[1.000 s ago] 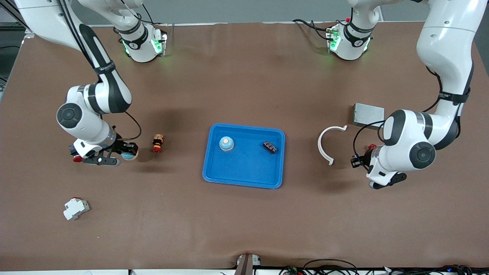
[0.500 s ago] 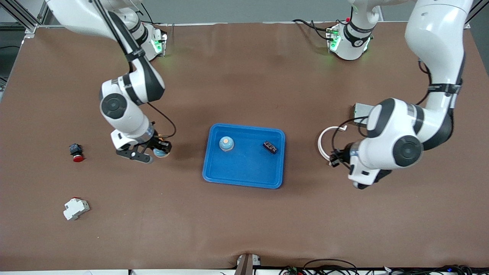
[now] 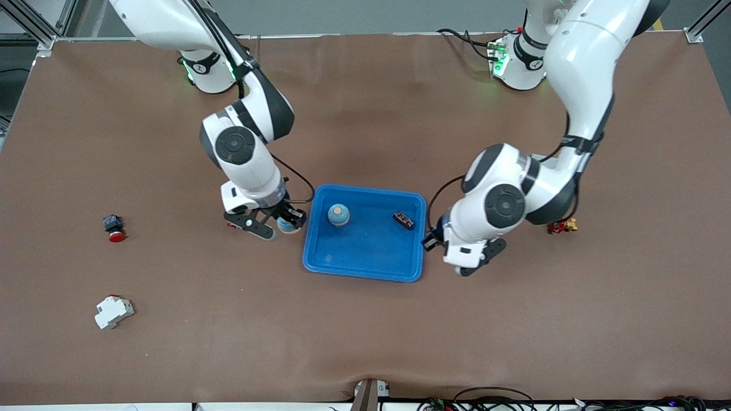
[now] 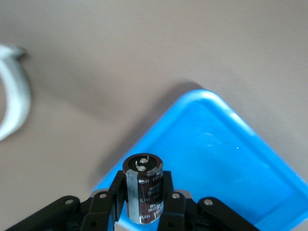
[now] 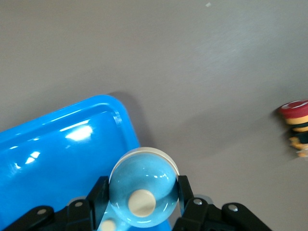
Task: Place electrolytic capacitor and blue bell in tray
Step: 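Carry the bell and capacitor with both grippers into the blue tray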
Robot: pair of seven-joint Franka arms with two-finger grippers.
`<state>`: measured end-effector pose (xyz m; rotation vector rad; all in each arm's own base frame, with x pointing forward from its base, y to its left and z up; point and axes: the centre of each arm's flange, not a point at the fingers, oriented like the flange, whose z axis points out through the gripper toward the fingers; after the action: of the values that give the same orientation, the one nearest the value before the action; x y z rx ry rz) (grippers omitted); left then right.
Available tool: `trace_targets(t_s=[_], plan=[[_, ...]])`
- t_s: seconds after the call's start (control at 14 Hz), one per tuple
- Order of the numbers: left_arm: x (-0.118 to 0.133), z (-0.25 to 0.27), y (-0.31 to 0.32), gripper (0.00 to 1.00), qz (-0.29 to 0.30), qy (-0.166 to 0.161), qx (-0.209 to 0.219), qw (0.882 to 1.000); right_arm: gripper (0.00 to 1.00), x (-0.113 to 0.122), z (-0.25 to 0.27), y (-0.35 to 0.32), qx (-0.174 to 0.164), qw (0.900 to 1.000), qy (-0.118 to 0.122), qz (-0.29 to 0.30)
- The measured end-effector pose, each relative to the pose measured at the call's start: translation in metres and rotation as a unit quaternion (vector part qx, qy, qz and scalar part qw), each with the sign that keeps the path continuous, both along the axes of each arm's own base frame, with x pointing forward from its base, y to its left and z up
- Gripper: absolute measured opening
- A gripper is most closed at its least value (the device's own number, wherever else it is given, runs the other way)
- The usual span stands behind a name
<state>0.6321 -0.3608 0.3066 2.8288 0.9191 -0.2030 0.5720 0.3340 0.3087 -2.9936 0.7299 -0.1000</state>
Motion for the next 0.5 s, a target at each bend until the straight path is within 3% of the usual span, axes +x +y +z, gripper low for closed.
trace_targets(t_s=[0.5], plan=[[0.003,-0.062,-0.033,0.34,0.038,-0.042,-0.049,0.997,0.63,0.021,-0.049,0.057,0.003,0.999,0.018,-0.030]])
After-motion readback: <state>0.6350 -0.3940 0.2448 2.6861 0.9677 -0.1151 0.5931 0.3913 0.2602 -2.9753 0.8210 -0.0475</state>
